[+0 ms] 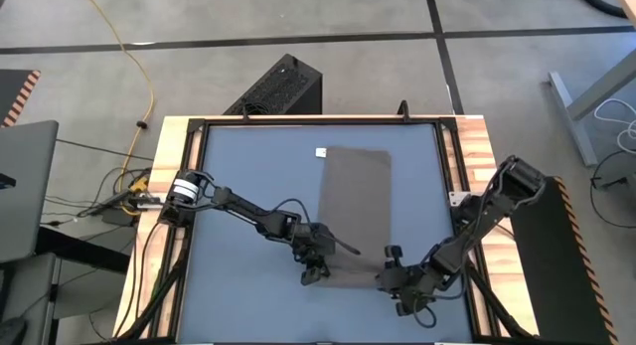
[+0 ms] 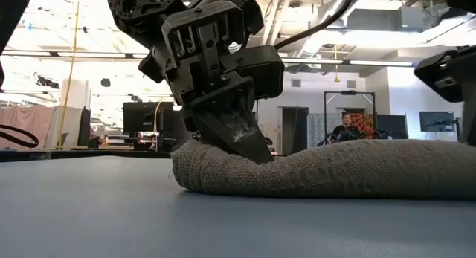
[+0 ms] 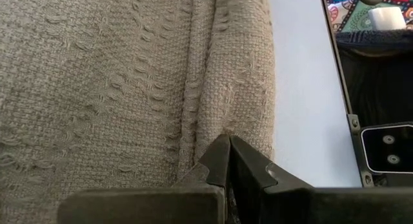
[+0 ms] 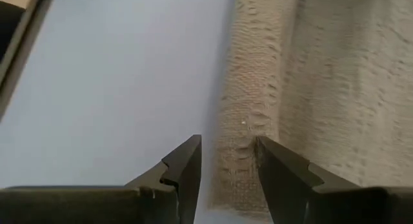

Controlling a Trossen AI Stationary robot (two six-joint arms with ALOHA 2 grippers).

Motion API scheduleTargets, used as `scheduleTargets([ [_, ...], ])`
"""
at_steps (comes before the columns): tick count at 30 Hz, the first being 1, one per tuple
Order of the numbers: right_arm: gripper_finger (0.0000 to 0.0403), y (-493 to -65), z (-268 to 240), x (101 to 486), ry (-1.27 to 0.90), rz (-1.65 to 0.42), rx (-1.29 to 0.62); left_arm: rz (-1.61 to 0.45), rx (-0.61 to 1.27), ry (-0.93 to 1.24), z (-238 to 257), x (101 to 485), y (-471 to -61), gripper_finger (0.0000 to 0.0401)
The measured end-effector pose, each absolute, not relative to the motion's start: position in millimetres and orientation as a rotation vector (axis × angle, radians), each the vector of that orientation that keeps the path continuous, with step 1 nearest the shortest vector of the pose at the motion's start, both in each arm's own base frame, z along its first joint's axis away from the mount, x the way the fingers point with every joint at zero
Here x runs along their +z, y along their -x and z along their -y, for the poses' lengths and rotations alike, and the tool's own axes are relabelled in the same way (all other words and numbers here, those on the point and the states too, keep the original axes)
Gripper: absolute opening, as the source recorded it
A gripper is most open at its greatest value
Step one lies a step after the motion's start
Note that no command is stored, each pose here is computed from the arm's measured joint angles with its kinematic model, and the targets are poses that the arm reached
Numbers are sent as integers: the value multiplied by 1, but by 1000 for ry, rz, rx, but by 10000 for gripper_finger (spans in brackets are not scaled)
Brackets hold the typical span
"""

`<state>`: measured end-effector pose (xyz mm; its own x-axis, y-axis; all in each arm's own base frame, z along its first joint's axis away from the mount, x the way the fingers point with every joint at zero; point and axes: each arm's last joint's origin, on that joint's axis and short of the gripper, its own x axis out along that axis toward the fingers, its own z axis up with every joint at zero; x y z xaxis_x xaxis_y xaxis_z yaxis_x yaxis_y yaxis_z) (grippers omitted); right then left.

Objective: Roll towel into tight, uniform cylinder
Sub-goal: Roll the gray towel

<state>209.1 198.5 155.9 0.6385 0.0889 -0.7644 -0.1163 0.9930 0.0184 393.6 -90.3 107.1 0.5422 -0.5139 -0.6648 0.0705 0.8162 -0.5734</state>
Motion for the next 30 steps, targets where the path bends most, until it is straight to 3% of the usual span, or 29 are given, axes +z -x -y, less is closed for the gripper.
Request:
scheduleTargets([
  [7, 171, -212, -194, 151, 46, -897, 89, -933, -405, 511, 91, 108, -394, 0],
  [14, 171, -215, -199, 118, 100, -976, 38, -880, -459, 526, 88, 115, -397, 0],
  [23, 169, -204, -202, 113, -8, -1054, -26, -853, -545, 483, 82, 135, -394, 0],
  [30, 127, -199, -204, 116, -143, -1118, -28, -756, -484, 345, 77, 170, -387, 0],
])
